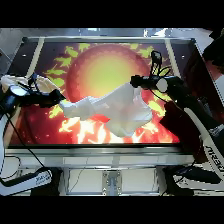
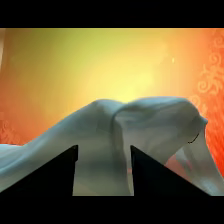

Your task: Fold the shirts.

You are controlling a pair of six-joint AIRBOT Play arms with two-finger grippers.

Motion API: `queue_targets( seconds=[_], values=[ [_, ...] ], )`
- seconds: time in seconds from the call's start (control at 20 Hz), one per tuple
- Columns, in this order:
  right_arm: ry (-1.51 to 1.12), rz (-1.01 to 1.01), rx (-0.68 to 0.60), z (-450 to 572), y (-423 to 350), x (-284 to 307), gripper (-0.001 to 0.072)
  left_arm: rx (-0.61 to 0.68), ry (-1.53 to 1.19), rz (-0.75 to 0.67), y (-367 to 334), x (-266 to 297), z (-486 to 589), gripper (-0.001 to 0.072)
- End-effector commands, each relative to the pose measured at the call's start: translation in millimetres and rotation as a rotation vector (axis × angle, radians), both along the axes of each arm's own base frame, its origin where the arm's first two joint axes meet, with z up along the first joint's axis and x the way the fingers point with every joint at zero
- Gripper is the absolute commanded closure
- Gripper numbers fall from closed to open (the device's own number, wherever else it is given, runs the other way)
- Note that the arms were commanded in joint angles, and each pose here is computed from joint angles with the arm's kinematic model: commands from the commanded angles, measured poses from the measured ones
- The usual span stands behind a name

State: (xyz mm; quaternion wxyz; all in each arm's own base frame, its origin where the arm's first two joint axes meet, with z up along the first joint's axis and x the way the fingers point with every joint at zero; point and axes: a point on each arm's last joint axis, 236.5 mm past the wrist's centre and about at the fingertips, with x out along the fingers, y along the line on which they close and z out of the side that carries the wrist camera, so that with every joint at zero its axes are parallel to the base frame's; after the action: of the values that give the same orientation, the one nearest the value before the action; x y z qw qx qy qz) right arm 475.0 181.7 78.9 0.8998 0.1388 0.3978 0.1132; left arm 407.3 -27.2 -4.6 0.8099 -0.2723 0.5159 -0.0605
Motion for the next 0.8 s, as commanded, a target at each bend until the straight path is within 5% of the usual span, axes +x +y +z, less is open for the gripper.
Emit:
queue_targets(
  seconds=[0.0,0.1,0.3,0.5,0.75],
  values=[
    [-0.03,0.066,-0.161,46,-20,-9,0.0328,0.028,-0.109,0.037,17,-3,46,0.026],
    [-0.051,0.079,-0.314,86,-53,-25,0.0328,0.07,-0.2,0.069,34,-20,90,0.026],
    [-0.102,0.008,-0.302,141,-93,-57,0.0327,0.111,-0.333,0.024,5,-56,123,0.0263],
    [-0.069,0.053,-0.218,133,-71,-60,0.0327,0.121,-0.434,-0.202,-95,-57,82,0.0263],
    [0.013,0.109,-0.172,100,-50,-51,0.0324,0.331,-0.296,-0.488,-171,-49,-8,0.0263]
  ],
)
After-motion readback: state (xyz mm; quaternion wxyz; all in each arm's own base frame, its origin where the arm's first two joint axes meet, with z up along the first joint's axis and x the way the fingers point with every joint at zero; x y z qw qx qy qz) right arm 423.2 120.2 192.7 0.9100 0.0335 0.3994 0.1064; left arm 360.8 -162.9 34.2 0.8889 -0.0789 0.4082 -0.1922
